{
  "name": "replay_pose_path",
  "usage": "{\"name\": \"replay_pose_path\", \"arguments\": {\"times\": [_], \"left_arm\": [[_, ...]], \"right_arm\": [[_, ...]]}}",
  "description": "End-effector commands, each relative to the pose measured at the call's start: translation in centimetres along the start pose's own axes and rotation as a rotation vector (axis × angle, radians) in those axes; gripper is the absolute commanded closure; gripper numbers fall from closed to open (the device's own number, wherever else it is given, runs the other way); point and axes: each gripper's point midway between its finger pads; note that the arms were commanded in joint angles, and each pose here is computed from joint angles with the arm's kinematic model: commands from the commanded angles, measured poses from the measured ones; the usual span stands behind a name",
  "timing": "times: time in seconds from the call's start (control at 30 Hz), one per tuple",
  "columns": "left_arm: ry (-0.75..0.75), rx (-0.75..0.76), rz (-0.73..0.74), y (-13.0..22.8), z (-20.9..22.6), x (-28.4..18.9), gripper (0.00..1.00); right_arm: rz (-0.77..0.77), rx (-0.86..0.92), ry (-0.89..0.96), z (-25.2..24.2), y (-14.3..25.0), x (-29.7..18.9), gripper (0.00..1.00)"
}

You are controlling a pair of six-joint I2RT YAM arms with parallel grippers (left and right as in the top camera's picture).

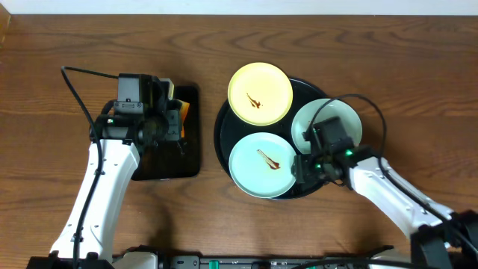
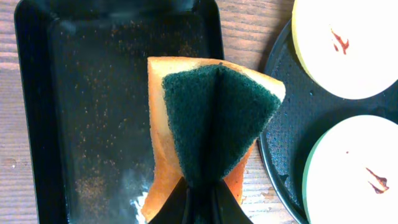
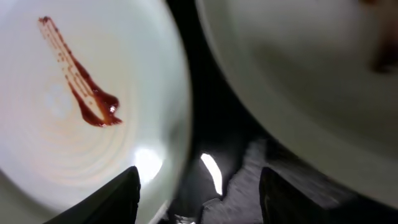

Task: Clean dirty plates on tray and stack at the side
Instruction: 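Grip the rim of the lower green plate with the right gripper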

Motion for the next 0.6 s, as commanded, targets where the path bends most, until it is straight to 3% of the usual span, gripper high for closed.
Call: {"name": "replay_pose_path", "arguments": {"times": [0.0,0.17,0.57], "left_arm": [[0.011,0.017,-0.027,-0.78,-0.26,-0.77,0.92],[0.016,0.013,-0.004,-0.22,-0.36,-0.76,0.92],[0.018,0.011,0.007,0.06,-0.39,-0.76,0.93]], "right_arm": [[0.025,-0.008,-0.033,1.50,0.28,0.75,0.43],[0.017,0.005,-0.013,1.25,0.17,0.96,0.48],[0.009,0.035,0.008,0.88,0.05,0.97,0.86]]}}
Point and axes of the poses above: each gripper's point midway between its finger pads, its own x axis out along the fingers, its own z axis along the line the jaws close on, y = z × x, and after that the axes turned 9 degrees about x, right-handed
